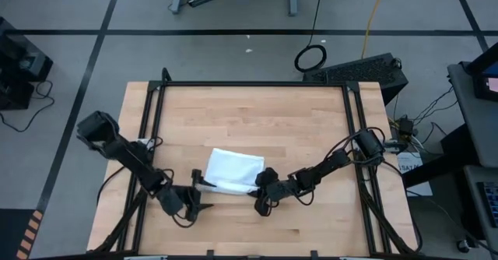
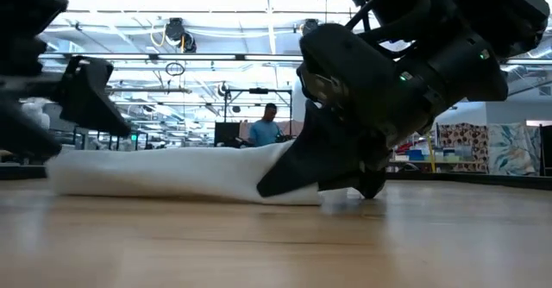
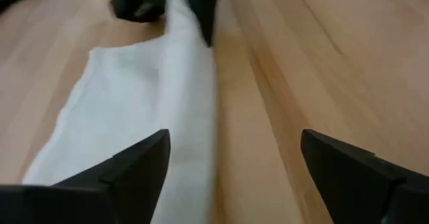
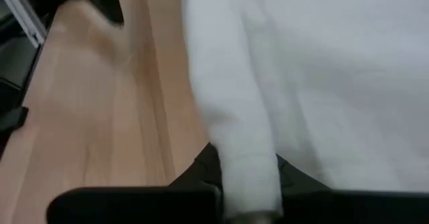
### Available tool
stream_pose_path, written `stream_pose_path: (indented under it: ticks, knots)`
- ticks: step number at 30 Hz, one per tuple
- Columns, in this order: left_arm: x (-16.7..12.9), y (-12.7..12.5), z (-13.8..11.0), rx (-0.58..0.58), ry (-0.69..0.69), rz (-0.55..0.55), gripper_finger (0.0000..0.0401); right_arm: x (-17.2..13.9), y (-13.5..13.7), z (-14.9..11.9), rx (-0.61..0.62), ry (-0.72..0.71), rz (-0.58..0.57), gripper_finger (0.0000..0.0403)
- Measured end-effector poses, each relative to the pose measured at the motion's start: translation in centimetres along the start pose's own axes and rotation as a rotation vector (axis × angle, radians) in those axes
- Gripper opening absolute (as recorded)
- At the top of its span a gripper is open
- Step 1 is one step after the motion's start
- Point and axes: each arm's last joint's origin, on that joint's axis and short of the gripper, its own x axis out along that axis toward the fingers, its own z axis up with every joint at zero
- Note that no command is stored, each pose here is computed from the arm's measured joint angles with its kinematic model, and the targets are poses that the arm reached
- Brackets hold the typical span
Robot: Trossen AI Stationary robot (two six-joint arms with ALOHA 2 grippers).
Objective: Roll towel
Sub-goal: Roll the white towel
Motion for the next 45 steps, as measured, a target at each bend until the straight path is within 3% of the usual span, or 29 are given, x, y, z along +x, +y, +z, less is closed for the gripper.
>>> stream_pose_path:
  ticks: [3, 8, 13, 26, 34, 38, 42, 45]
  knots:
    - [0.9, -0.6, -0.9, 0.069, 0.01, 0.009, 0.0342, 0.0, 0.0, 0.0, 0.022, -0.002, -0.002, 0.0021]
    - [1.8, -0.8, -1.2, 0.118, 0.012, 0.138, 0.0326, 0.0, 0.0, -0.1, 0.013, 0.03, 0.026, 0.0021]
    - [2.2, -0.6, -1.1, 0.186, 0.027, 0.131, 0.0305, 0.0, 0.0, -0.1, 0.011, 0.044, 0.038, 0.0021]
    - [3.6, 1.8, -1.5, 0.146, 0.134, 0.099, 0.0191, 0.2, -0.3, 0.2, 0.004, 0.079, 0.081, 0.0021]
    - [4.5, 3.3, -1.4, 0.055, 0.159, 0.059, 0.015, 0.1, -0.2, 0.2, -0.025, 0.096, 0.1, 0.0023]
    - [4.8, 3.9, -1.4, -0.037, 0.171, -0.004, 0.0098, -0.4, 0.2, 0.4, -0.08, 0.069, 0.095, 0.0053]
    - [4.5, 4.4, -0.9, -0.094, 0.17, -0.03, 0.0024, -1.4, 0.7, 0.7, -0.218, 0.085, 0.072, 0.0121]
    - [4.1, 5.0, -0.4, -0.165, 0.161, -0.037, 0.0018, -2.5, 1.0, 0.9, -0.316, 0.119, 0.044, 0.0179]
